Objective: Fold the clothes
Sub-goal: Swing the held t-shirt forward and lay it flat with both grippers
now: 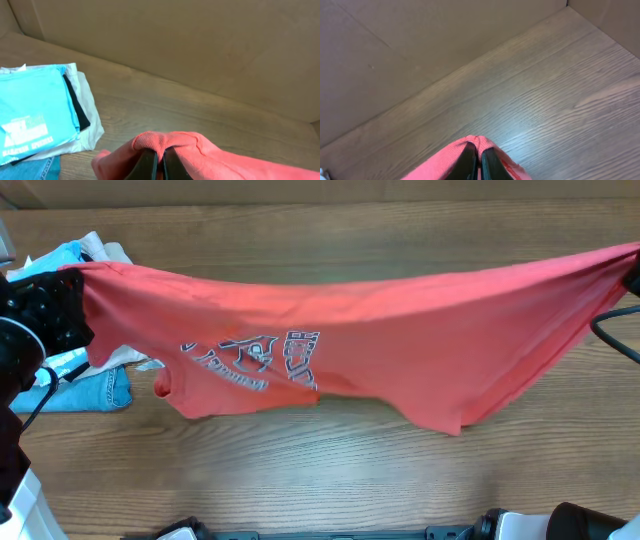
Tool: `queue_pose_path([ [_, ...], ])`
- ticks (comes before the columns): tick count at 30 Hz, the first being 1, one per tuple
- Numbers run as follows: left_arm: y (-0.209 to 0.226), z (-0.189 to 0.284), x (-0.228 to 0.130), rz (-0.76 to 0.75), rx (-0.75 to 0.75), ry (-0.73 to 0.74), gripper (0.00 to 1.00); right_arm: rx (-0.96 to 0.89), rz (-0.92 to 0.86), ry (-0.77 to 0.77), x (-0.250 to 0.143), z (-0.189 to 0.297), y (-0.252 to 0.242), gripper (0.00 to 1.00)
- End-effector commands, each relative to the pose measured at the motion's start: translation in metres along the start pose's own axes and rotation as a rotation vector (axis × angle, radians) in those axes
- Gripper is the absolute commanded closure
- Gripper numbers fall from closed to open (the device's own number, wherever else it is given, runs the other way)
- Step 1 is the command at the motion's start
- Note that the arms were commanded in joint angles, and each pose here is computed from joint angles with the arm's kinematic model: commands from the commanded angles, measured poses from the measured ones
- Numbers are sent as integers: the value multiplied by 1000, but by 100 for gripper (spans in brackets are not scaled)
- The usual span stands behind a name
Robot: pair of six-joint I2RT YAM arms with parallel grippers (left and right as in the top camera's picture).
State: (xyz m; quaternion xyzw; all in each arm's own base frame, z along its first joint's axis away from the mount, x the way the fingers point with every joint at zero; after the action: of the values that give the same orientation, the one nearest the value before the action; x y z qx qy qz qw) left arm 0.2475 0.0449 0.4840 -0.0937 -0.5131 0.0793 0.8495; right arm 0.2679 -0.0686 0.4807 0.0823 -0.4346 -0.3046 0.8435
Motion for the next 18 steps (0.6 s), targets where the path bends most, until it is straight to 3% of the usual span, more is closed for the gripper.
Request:
queue_pose_path([
  [1, 8, -14, 3, 0, 7, 18, 96, -21, 2, 13, 8, -22, -2, 96],
  [5, 21, -57, 9, 37, -44, 66, 96, 30, 19, 131, 10, -81, 6, 96],
  [10, 40, -146, 24, 80, -131, 80, 96, 57, 56, 183, 18, -179, 16, 96],
  [14, 37, -216, 47, 81, -269, -15, 96, 132, 83, 112, 32, -239, 37, 96],
  [18, 24, -224, 94, 85, -398, -187, 96, 212, 65, -28, 59, -233, 59, 96],
])
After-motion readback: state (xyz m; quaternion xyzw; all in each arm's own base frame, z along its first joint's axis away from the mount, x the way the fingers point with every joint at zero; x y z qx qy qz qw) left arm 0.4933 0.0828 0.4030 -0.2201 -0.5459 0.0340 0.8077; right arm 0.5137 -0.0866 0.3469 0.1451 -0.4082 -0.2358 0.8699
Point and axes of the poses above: each gripper's point midway between its finger pads, its own z axis back along the fingers, its own y axis along the line the jaws close on, x = y × z, the point moved 4 cm from there along z, back along the fingers, and after that the axes turned 8 degrees about -z, right-handed, at the moved point
